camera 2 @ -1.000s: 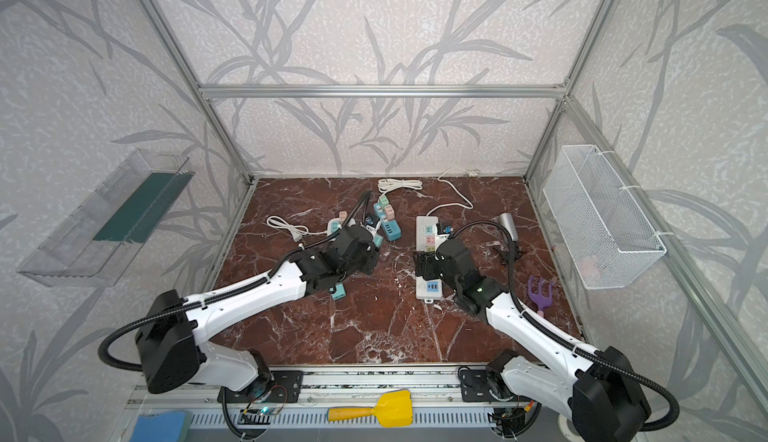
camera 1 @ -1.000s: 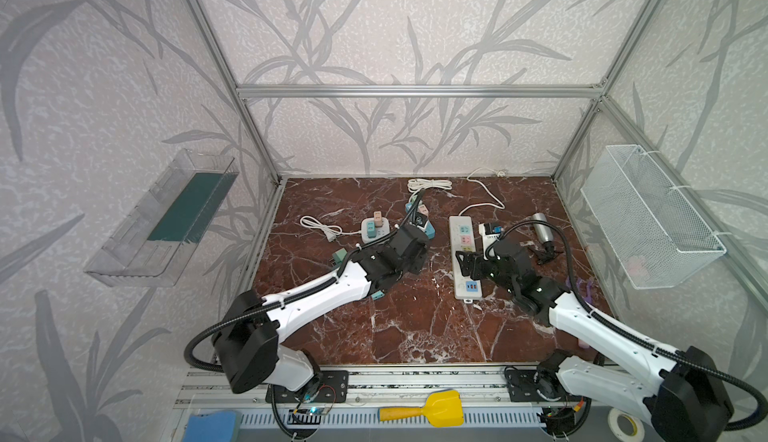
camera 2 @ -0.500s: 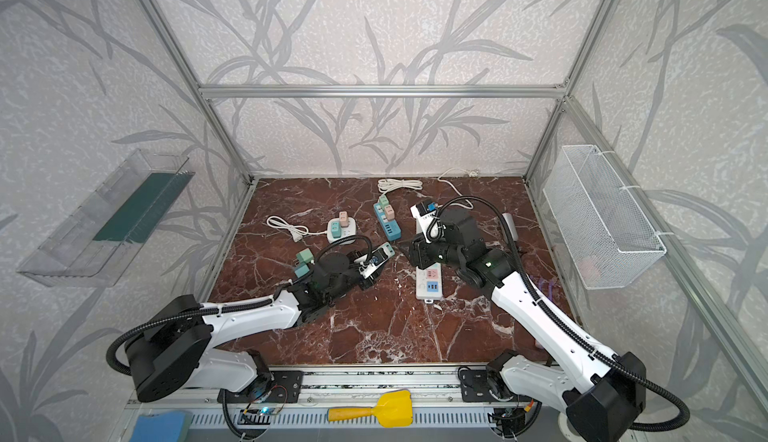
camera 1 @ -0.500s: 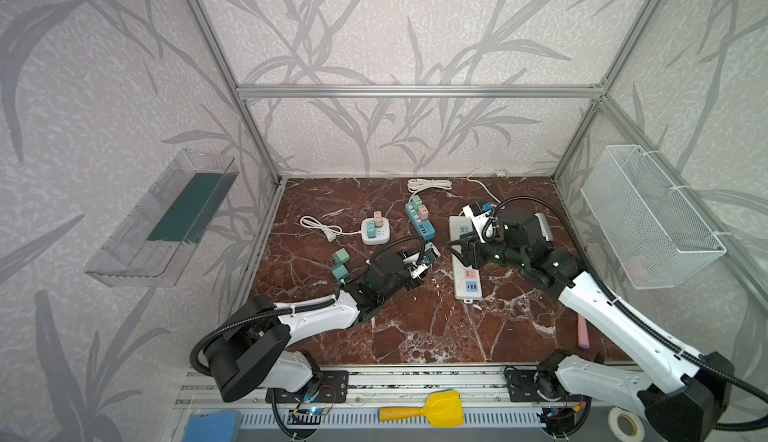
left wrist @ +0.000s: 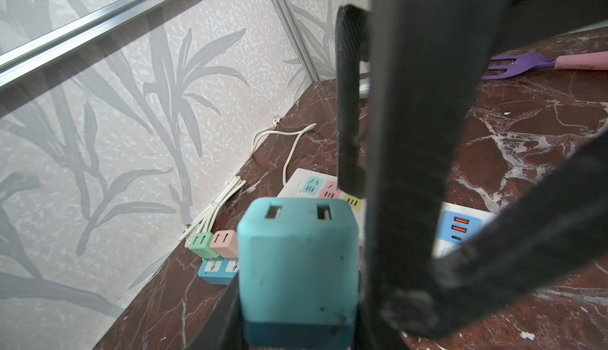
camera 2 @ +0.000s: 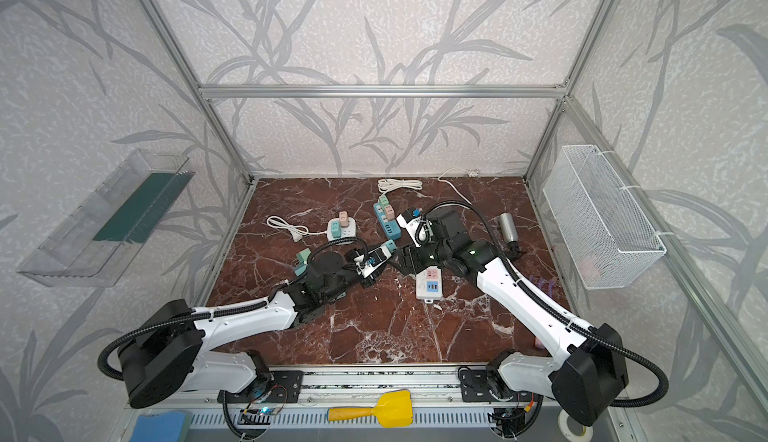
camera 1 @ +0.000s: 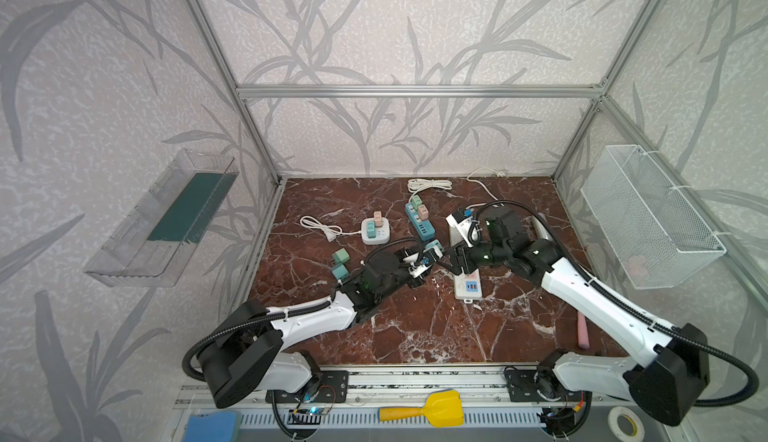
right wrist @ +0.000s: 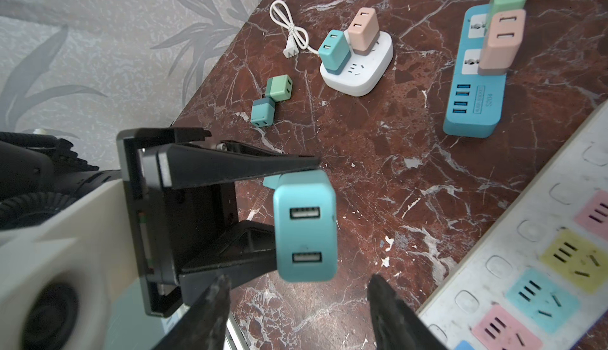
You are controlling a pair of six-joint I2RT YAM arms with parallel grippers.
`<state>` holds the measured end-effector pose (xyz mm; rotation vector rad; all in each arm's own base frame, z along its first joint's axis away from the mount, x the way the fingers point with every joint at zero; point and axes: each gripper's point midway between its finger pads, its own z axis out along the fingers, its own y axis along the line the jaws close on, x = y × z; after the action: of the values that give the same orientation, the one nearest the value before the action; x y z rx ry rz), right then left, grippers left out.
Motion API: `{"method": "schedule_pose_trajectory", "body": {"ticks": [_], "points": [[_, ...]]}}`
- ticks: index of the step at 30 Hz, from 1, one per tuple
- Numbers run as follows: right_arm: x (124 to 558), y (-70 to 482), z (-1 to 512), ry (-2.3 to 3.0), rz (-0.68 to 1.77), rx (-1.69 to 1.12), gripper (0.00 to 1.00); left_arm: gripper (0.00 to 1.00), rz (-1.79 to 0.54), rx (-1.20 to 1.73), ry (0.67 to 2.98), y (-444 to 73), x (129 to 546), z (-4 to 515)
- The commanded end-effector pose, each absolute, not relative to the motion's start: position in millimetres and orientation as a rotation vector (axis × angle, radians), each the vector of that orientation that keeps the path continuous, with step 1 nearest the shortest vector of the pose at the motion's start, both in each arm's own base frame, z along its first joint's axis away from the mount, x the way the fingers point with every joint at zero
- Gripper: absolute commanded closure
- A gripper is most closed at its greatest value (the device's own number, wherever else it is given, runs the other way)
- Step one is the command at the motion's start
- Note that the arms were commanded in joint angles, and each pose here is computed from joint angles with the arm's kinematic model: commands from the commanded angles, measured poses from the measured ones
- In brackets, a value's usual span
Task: Insert the plug
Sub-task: 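Grasp the teal adapter with right gripper and open left gripper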
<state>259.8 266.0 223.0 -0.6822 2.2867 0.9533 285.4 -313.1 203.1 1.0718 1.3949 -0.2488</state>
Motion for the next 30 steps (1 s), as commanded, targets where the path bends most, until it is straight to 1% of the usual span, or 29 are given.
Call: {"method": "schedule_pose_trajectory", "body": {"ticks": [1, 2, 6, 10, 14, 19, 21, 24, 25, 26, 27, 28, 29, 30], "points": [[267, 279, 241, 2.236, 1.005, -0.689, 0.39, 1.0, -0.267, 1.069, 1.336, -316, 281, 220], [268, 280, 242, 2.235, 1.008, -0.687, 0.42, 1.0, -0.27, 1.072, 1.335, -316, 280, 220], [274, 281, 245, 2.226, 1.006, -0.666, 0.48, 1.0, -0.281, 1.071, 1.332, -316, 279, 224], [275, 286, 239, 2.248, 1.041, -0.652, 0.59, 1.0, -0.286, 1.071, 1.309, -317, 275, 232], [273, 289, 236, 2.256, 1.051, -0.66, 0.65, 1.0, -0.291, 1.074, 1.3, -316, 273, 235], [274, 287, 239, 2.245, 1.042, -0.652, 0.85, 1.0, -0.293, 1.081, 1.301, -317, 271, 234], [275, 285, 243, 2.236, 1.032, -0.634, 0.86, 1.0, -0.296, 1.084, 1.3, -317, 270, 235], [276, 284, 248, 2.22, 1.021, -0.627, 1.0, 1.0, -0.294, 1.083, 1.298, -318, 270, 235], [276, 283, 250, 2.218, 1.012, -0.624, 1.0, 0.91, -0.291, 1.081, 1.301, -317, 270, 235], [278, 281, 250, 2.217, 0.997, -0.614, 1.0, 0.78, -0.282, 1.072, 1.305, -316, 272, 236], [281, 277, 250, 2.217, 0.962, -0.597, 1.0, 0.59, -0.268, 1.061, 1.311, -315, 274, 237], [286, 271, 250, 2.219, 0.902, -0.566, 1.0, 0.44, -0.248, 1.037, 1.326, -312, 278, 240], [293, 263, 248, 2.225, 0.834, -0.534, 1.0, 0.36, -0.233, 1.001, 1.338, -308, 283, 245], [301, 251, 247, 2.232, 0.732, -0.493, 1.0, 0.33, -0.216, 0.94, 1.349, -303, 288, 253]]}}
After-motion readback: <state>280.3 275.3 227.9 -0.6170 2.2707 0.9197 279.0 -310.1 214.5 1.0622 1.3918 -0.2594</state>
